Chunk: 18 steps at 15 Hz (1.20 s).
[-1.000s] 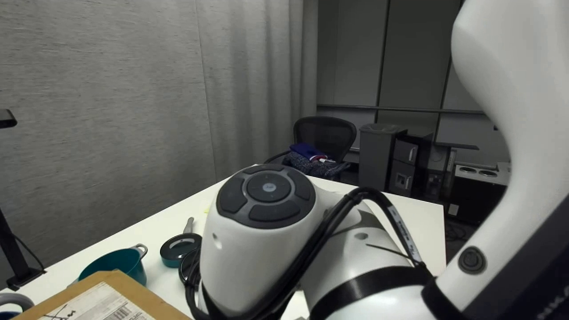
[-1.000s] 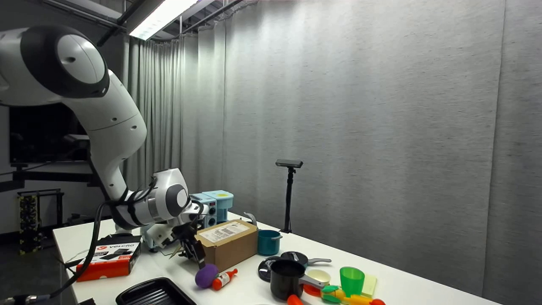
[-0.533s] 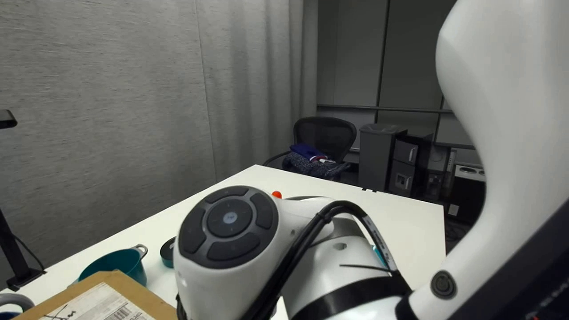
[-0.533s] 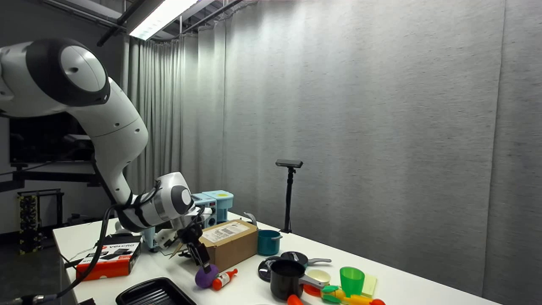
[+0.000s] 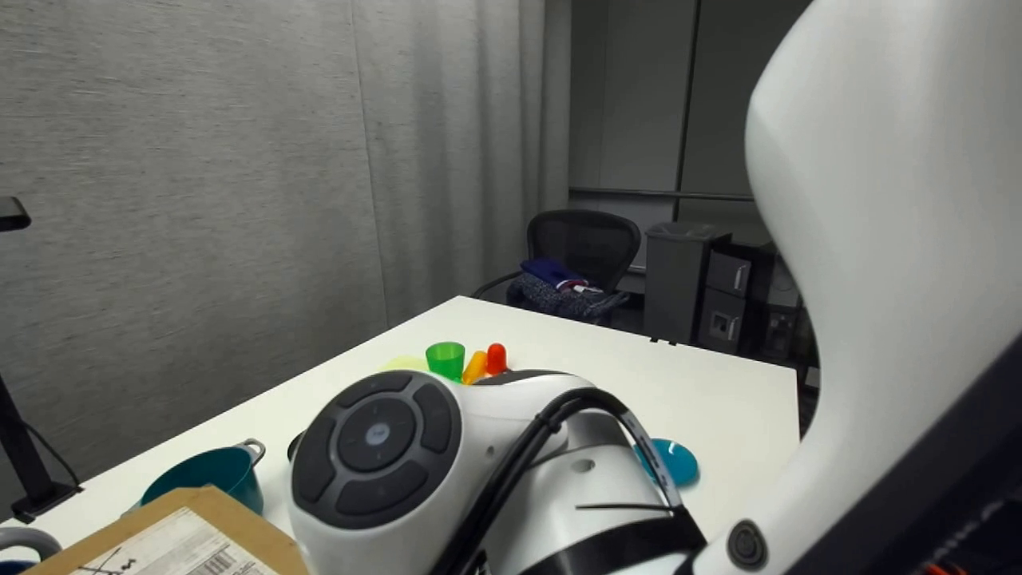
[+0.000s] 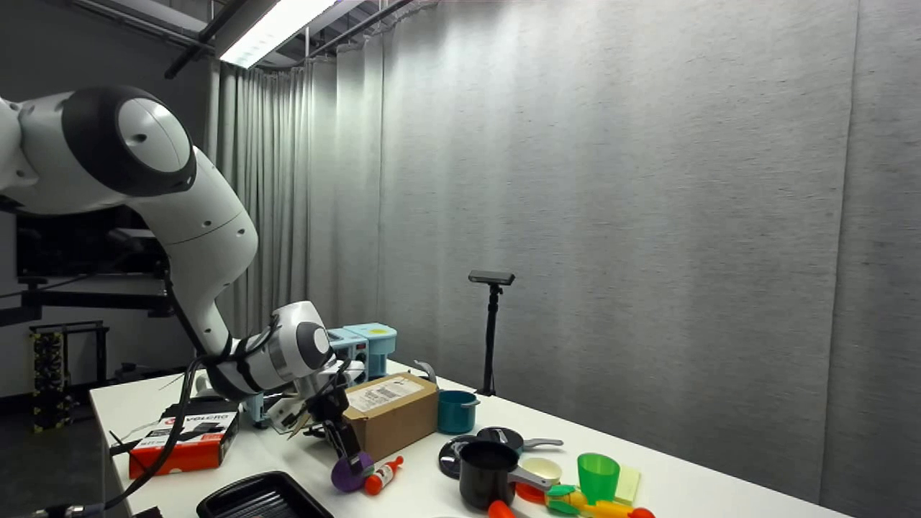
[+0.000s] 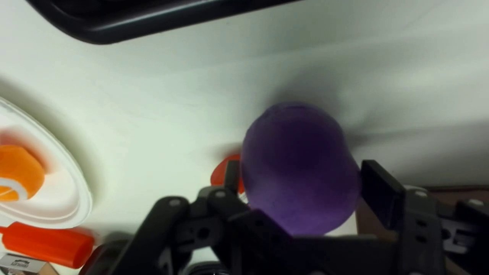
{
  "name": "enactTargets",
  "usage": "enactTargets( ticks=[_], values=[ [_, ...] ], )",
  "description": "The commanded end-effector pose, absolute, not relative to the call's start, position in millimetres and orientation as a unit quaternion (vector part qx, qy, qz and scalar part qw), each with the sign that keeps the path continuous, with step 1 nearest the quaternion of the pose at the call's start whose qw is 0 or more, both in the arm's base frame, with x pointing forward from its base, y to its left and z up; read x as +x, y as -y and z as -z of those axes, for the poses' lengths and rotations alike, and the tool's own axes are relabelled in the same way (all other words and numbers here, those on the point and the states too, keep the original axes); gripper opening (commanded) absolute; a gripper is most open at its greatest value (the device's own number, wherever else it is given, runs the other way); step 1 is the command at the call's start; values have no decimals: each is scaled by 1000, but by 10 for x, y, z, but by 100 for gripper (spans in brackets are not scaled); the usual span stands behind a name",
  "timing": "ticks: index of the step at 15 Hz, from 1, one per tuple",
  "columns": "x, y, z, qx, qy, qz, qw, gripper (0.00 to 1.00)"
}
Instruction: Pick the stuffed fruits on the tray and put them on the plate
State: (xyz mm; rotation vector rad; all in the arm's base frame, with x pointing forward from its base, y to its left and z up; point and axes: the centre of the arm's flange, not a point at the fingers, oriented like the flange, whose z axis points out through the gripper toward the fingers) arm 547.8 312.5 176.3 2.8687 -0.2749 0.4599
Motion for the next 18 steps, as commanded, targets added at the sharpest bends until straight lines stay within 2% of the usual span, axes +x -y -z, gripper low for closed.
enactTargets(
  ticks=[1, 2, 8, 9, 18],
  values=[
    [5564, -3086, -1721, 978, 94, -147, 116, 49],
    [5560, -3045, -1749, 980, 92, -135, 111, 40],
    [5554, -2671, -2274, 995, 61, -63, 38, 3],
    [5597, -2875, -1992, 992, 69, -94, 57, 26],
    [5548, -2750, -2168, 994, 59, -77, 43, 26]
  ],
)
